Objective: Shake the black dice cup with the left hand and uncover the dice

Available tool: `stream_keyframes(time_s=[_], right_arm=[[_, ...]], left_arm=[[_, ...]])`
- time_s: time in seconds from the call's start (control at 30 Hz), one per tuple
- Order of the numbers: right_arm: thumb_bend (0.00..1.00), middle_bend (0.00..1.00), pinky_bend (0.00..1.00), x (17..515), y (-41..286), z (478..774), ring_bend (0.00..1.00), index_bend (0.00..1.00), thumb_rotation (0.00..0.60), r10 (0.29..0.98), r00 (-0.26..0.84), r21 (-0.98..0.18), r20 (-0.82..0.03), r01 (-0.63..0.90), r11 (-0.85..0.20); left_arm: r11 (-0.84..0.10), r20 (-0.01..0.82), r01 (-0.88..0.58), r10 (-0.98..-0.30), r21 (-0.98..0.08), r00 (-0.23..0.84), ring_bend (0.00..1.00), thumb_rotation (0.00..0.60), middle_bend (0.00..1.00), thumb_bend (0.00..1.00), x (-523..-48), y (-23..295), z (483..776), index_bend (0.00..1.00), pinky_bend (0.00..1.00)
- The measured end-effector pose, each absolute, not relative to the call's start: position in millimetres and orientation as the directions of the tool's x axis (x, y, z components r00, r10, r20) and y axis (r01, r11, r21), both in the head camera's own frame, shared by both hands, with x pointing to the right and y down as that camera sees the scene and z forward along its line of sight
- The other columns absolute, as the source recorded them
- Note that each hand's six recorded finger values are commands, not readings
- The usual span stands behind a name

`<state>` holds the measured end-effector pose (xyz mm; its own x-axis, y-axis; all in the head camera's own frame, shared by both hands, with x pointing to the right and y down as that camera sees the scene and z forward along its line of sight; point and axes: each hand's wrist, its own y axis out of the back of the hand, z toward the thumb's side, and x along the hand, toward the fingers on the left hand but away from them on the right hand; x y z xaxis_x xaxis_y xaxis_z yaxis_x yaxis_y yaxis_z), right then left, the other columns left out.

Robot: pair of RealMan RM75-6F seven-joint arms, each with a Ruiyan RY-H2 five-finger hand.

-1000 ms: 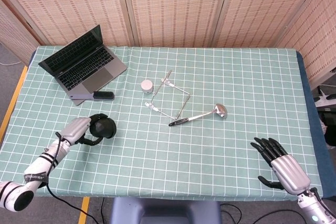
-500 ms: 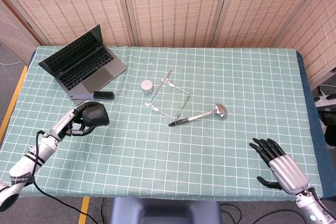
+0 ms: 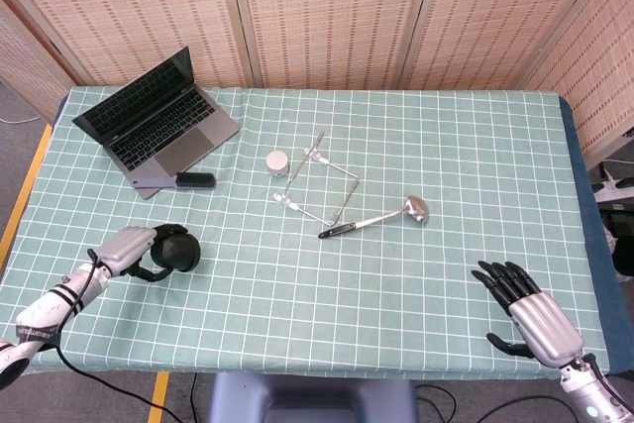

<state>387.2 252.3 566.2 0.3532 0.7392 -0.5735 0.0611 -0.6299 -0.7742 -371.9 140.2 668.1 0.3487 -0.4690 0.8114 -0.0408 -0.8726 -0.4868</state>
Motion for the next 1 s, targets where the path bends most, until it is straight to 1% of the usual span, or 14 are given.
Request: stream_keyframes(time_s=[0.13,0.27,0.37,0.47,0.5,0.6,0.7,0.77,1.0], right_arm=[[0.15,0.00,0.00,387,252,566,0.00,0.00,0.600,0.737,0.352,-0.773,-0.577,0.058,-0.632],[0.15,0.00,0.00,388,252,566,0.00,0.00,0.600,0.735,0.352,-0.771,-0.579,0.056,-0.634],[0.15,0.00,0.00,388,253,566,0.00,0.00,0.600,0.734,0.355,-0.770,-0.580,0.057,-0.636],[0.15,0.00,0.00,388,252,565,0.00,0.00,0.600,0.737,0.355,-0.772,-0.576,0.063,-0.633],[0.15,0.00,0.00,388,252,564,0.00,0.00,0.600,0.738,0.355,-0.772,-0.574,0.064,-0.632],[0.15,0.00,0.00,388,253,564,0.00,0.00,0.600,0.736,0.358,-0.771,-0.575,0.062,-0.634],[0.15,0.00,0.00,387,253,565,0.00,0.00,0.600,0.734,0.359,-0.770,-0.576,0.060,-0.635],[0.15,0.00,0.00,387,254,565,0.00,0.00,0.600,0.733,0.360,-0.770,-0.577,0.060,-0.635],[0.15,0.00,0.00,386,255,567,0.00,0.00,0.600,0.727,0.362,-0.763,-0.583,0.064,-0.643]], left_arm=[[-0.839,0.839,0.172,-0.454,-0.516,0.299,0.75,0.600,0.99,0.69,-373,139,671,0.88,0.83],[-0.778,0.852,0.348,-0.464,-0.523,0.244,0.75,0.600,0.99,0.69,-373,136,672,0.88,0.83],[-0.714,0.845,0.461,-0.496,-0.528,0.200,0.75,0.600,0.99,0.69,-368,134,671,0.88,0.83],[-0.625,0.814,0.565,-0.558,-0.539,0.159,0.74,0.600,0.99,0.69,-359,131,666,0.88,0.82],[-0.602,0.802,0.594,-0.583,-0.534,0.131,0.74,0.600,0.99,0.69,-357,131,663,0.88,0.83],[-0.593,0.782,0.629,-0.623,-0.502,0.037,0.74,0.600,0.99,0.69,-356,133,656,0.88,0.83],[-0.615,0.780,0.635,-0.624,-0.467,-0.030,0.74,0.600,0.99,0.69,-360,137,652,0.88,0.83],[-0.629,0.790,0.625,-0.613,-0.463,-0.032,0.74,0.600,0.99,0.69,-359,139,653,0.88,0.83],[-0.731,0.854,0.485,-0.517,-0.479,0.064,0.74,0.600,0.98,0.68,-341,156,666,0.88,0.82]])
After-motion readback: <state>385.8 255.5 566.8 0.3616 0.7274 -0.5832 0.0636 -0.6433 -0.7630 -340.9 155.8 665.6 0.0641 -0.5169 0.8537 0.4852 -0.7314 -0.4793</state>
